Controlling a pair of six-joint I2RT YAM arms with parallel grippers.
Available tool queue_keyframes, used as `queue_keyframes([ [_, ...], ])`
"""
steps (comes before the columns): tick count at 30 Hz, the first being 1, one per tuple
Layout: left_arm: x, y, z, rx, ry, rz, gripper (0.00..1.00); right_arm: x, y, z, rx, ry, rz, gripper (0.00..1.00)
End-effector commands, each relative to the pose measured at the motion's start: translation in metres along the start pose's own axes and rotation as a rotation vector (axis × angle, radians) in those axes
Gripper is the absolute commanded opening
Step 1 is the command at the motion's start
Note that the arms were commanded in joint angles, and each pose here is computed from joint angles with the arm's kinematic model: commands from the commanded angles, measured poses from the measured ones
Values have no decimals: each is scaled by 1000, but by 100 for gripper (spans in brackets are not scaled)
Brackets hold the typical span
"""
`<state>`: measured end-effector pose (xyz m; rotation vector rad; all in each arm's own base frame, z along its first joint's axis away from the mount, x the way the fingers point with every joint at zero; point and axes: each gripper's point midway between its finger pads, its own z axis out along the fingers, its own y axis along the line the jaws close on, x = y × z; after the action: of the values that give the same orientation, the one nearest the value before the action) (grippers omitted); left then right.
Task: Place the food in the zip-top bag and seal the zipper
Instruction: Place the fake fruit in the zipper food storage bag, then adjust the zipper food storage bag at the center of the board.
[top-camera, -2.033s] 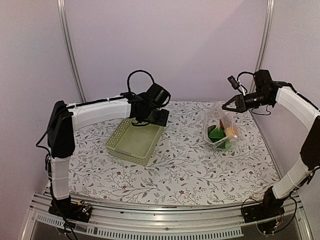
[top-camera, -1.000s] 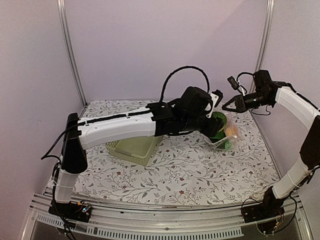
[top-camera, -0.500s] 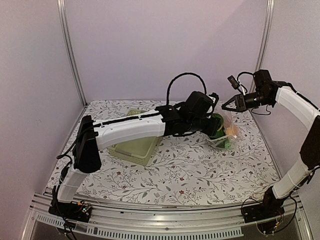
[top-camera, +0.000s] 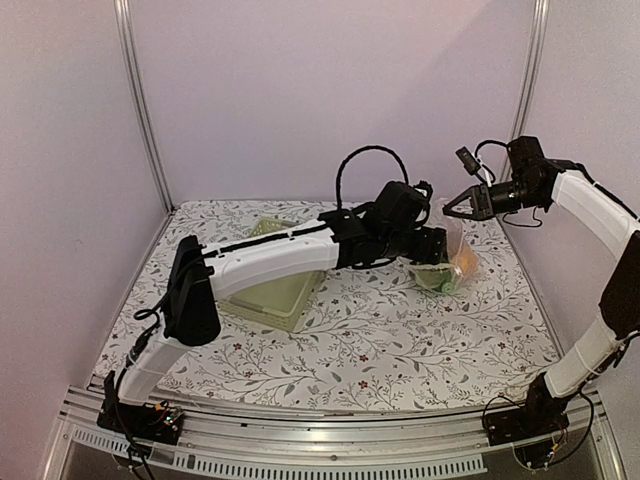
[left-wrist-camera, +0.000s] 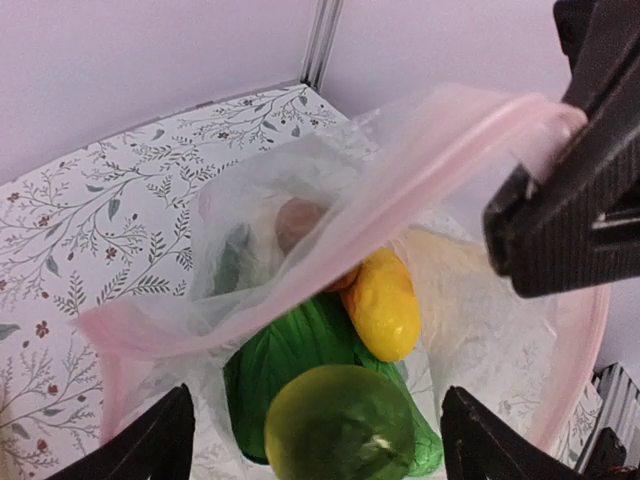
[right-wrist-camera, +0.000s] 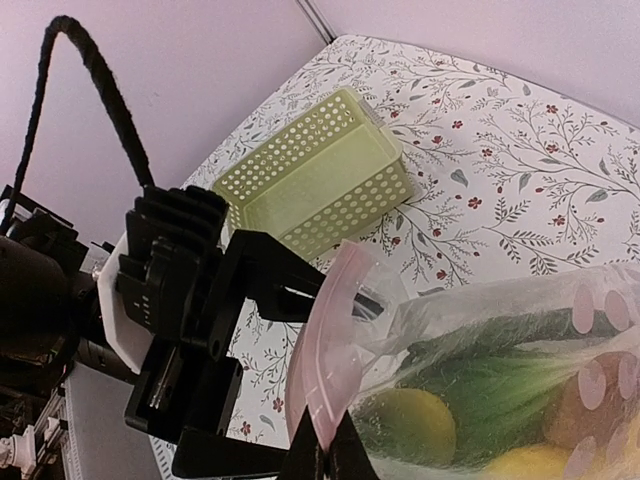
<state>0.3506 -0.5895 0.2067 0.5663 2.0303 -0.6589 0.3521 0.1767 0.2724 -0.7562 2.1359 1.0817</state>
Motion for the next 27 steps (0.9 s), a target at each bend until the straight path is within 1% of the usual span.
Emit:
queue_keyframes([
  [1, -21, 8, -13, -32, -31, 24, 90, -17, 10, -2, -43, -23, -11, 0],
  [2, -28, 6, -20, -34, -46, 41, 96, -18, 8, -1, -43, -20, -8, 0],
  [3, -34, 4, -27, -44, -61, 76, 99, -18, 7, 0, -41, -18, -6, 0],
  [7, -57, -16, -69, -55, -154, 228, 100, -18, 3, 2, -37, -12, 2, 0],
  [10, -56, -37, -103, -50, -228, 403, 100, -18, 2, 1, -25, -8, -3, 0],
  [12, -49, -50, -123, 13, -263, 510, 100, -16, 2, 0, -14, -2, -11, 0],
  [15, -24, -50, -137, 100, -195, 620, 99, -9, 3, 0, -11, 12, -14, 0],
  [18, 0, -46, -143, 142, -98, 732, 92, -2, 7, 0, -25, 17, -25, 0],
  [22, 36, -50, -147, 246, 31, 862, 80, 6, 14, -2, -35, 27, -33, 0],
  [24, 49, -49, -144, 255, 69, 908, 77, 9, 18, -2, -50, 34, -38, 0],
  [27, 62, -47, -135, 245, 116, 957, 76, 14, 24, 0, -73, 47, -40, 0],
])
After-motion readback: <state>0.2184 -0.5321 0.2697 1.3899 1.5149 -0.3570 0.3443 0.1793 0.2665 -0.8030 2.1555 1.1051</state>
